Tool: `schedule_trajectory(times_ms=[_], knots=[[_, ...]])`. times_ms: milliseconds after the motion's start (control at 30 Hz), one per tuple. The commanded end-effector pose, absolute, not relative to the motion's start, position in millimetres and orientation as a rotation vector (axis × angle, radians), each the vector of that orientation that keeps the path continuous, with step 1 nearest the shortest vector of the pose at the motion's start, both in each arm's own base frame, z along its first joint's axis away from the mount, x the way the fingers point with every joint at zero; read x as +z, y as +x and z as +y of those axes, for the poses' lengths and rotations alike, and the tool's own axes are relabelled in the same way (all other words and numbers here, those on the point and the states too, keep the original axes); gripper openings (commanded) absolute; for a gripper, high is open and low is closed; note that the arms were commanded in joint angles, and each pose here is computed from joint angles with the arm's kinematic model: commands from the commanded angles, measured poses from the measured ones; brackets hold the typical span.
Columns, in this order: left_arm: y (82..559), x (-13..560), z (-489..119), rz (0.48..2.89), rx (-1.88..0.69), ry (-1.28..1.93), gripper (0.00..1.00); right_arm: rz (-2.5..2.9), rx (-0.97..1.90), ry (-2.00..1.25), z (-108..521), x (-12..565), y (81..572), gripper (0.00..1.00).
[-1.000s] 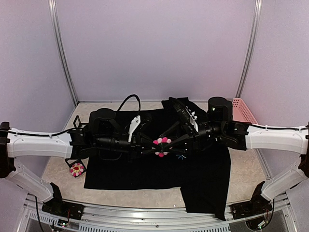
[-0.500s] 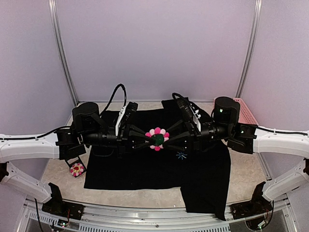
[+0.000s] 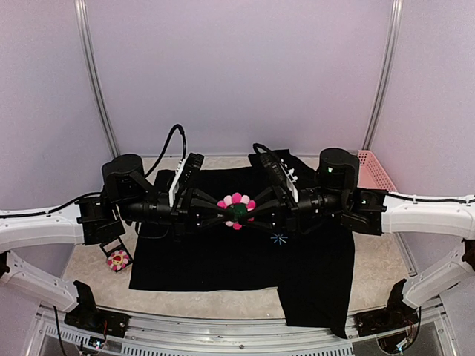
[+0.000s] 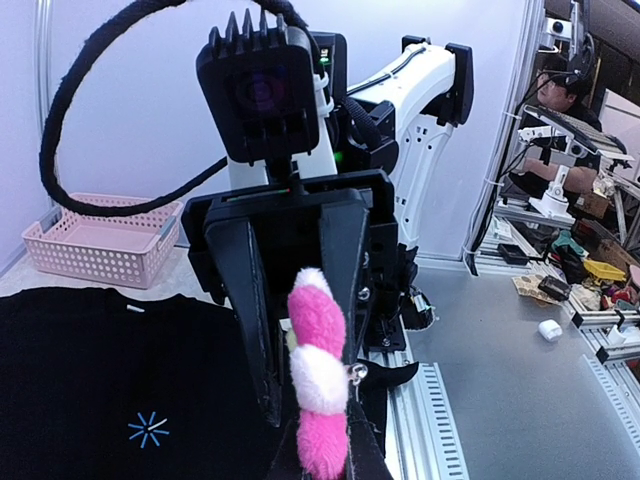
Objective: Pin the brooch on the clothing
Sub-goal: Pass from the left arm to the right
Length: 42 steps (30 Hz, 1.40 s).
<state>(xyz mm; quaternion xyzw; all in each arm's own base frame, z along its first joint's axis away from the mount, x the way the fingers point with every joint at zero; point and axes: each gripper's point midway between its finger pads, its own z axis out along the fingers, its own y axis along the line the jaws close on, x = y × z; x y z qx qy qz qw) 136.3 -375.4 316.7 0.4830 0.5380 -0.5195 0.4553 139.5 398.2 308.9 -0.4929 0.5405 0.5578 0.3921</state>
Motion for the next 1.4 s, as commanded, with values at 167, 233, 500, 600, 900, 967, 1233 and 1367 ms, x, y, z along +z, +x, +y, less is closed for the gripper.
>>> schedule_trajectory(times_ms=[167, 233, 500, 600, 900, 967, 1233, 1367], knots=[[119, 309, -376, 1.321, -1.299, 1.258, 0.0, 1.342, 1.412, -1.218, 409, 324, 147, 0.27], [118, 308, -376, 1.321, -1.296, 1.259, 0.0, 1.35, 1.414, -1.223, 411, 322, 148, 0.23], [119, 302, -379, 1.35, -1.288, 1.259, 0.0, 1.339, 1.459, -1.27, 423, 316, 144, 0.21], [120, 301, -379, 1.354, -1.281, 1.258, 0.0, 1.332, 1.463, -1.278, 424, 316, 142, 0.13], [123, 287, -382, 1.402, -1.26, 1.28, 0.0, 1.303, 1.496, -1.265, 423, 322, 139, 0.0], [124, 285, -382, 1.413, -1.249, 1.277, 0.0, 1.305, 1.497, -1.259, 422, 323, 139, 0.0], [153, 287, -375, 1.472, -1.074, 1.165, 0.19, 1.391, 1.457, -1.197, 423, 315, 151, 0.0], [156, 300, -365, 1.453, -1.047, 1.131, 0.29, 1.412, 1.463, -1.18, 421, 310, 151, 0.0]])
